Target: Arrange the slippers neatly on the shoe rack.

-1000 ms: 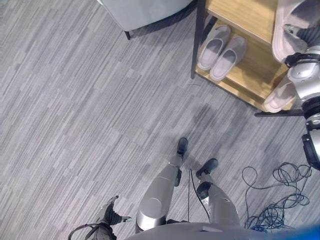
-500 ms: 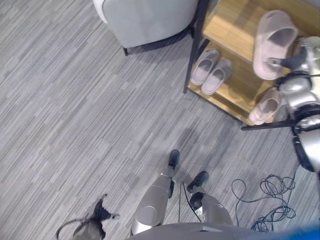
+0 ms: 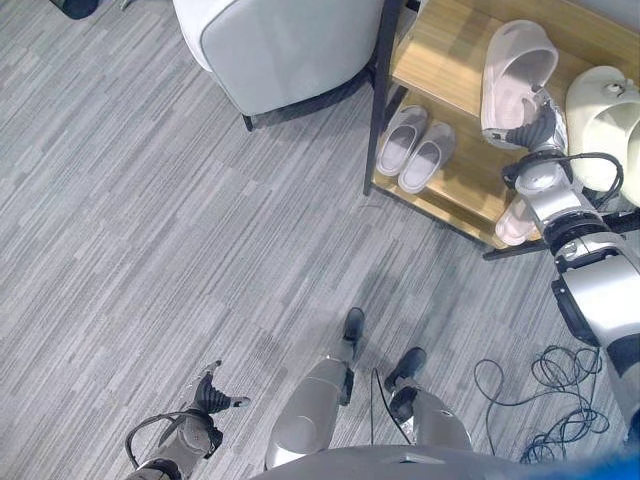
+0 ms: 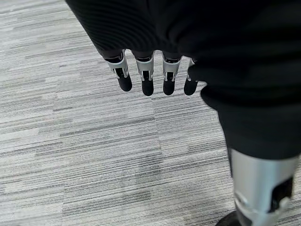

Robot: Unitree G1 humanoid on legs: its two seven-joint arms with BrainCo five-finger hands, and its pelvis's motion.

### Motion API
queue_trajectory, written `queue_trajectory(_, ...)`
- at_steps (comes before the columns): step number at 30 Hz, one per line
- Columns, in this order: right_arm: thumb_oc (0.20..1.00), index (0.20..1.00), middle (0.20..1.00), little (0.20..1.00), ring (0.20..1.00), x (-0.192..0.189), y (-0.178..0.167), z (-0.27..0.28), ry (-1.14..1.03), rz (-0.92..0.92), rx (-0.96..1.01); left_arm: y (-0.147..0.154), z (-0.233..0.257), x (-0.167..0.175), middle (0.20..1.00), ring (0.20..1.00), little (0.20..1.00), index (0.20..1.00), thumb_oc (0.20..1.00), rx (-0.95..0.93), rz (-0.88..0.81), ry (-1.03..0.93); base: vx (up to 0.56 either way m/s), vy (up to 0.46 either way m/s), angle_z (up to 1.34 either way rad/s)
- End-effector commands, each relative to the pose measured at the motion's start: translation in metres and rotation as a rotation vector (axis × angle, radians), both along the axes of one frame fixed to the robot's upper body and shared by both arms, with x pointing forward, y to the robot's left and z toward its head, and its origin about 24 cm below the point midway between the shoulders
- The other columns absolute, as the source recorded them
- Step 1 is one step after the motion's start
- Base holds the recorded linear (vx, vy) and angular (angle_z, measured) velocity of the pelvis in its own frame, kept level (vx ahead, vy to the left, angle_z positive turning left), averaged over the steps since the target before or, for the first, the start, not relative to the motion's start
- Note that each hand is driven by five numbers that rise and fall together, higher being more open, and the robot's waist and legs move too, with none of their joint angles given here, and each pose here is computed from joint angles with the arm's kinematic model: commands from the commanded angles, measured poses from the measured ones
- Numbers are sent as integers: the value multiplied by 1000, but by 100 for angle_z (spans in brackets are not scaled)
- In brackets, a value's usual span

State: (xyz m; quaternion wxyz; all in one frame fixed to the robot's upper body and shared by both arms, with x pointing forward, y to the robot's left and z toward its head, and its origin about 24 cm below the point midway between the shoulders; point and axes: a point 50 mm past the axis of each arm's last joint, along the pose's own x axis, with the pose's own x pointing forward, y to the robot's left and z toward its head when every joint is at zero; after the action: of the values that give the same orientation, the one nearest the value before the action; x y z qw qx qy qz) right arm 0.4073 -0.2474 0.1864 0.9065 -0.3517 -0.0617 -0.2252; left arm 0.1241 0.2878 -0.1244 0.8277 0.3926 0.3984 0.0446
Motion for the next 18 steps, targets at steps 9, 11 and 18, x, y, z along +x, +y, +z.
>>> queue_trajectory(9, 1000, 1000, 1000, 1000, 1000, -13, 35, 47, -323, 175, -110, 30, 8, -5, 1000, 1000, 1000, 1000, 1000, 49, 167, -6, 122, 12, -45)
queue_trajectory(11, 1000, 1000, 1000, 1000, 1000, -13, 32, 44, -309, 172, -122, 28, 6, -10, 1000, 1000, 1000, 1000, 1000, 33, 185, -4, 348, -97, 29)
queue_trajectory(18, 1000, 1000, 1000, 1000, 1000, -25, 33, 54, -435, 208, -93, 21, 0, -20, 1000, 1000, 1000, 1000, 1000, -4, 221, 10, 96, -144, 34)
